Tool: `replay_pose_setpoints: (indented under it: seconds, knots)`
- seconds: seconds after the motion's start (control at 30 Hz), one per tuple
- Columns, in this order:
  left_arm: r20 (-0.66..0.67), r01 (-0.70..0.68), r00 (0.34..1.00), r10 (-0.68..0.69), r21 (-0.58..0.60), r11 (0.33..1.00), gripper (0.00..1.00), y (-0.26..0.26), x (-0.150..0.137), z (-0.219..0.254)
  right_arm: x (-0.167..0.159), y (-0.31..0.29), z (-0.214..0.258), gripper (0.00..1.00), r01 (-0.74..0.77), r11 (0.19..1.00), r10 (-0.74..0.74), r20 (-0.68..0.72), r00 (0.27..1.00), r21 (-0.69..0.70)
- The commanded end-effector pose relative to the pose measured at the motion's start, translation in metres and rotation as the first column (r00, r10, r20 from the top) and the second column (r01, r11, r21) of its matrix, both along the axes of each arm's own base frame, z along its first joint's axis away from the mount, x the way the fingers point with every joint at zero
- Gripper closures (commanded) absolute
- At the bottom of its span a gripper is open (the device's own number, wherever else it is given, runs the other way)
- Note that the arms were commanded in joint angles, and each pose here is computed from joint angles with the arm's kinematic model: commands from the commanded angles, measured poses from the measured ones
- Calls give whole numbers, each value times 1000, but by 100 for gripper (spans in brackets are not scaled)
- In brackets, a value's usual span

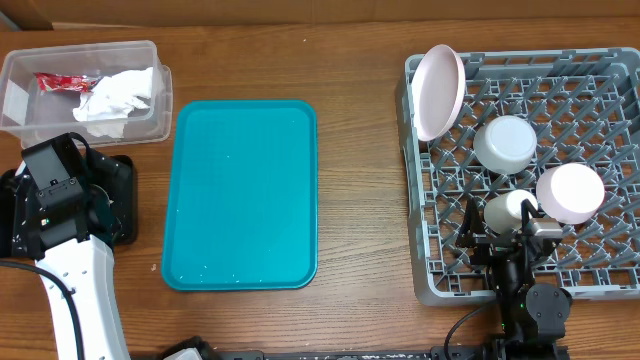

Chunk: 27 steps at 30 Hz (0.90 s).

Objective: Sort waste into correct bins and load items into the dishwasher

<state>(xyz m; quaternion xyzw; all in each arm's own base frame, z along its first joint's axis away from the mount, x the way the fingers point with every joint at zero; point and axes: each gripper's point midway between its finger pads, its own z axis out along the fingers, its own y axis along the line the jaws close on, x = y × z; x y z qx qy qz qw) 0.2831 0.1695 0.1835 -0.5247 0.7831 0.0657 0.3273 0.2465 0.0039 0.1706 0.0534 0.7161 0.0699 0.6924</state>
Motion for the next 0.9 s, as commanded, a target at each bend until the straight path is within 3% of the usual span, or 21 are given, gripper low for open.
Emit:
replay_pose_setpoints:
  seconds: [0.0, 0.6, 0.87]
  knots:
    - [15, -18, 1000, 18, -2, 1000, 0, 3, 0, 4, 0, -3, -1, 0, 18, 1000, -18, 7, 1000, -8]
    - [12, -19, 1000, 19, -2, 1000, 0, 3, 0, 3, 0, -3, -1, 0, 17, 1000, -17, 7, 1000, -8]
    - [-10, -46, 999, 47, 26, 999, 0, 2, -20, 12, 0, -3, -1, 0, 18, 1000, -18, 8, 1000, -8]
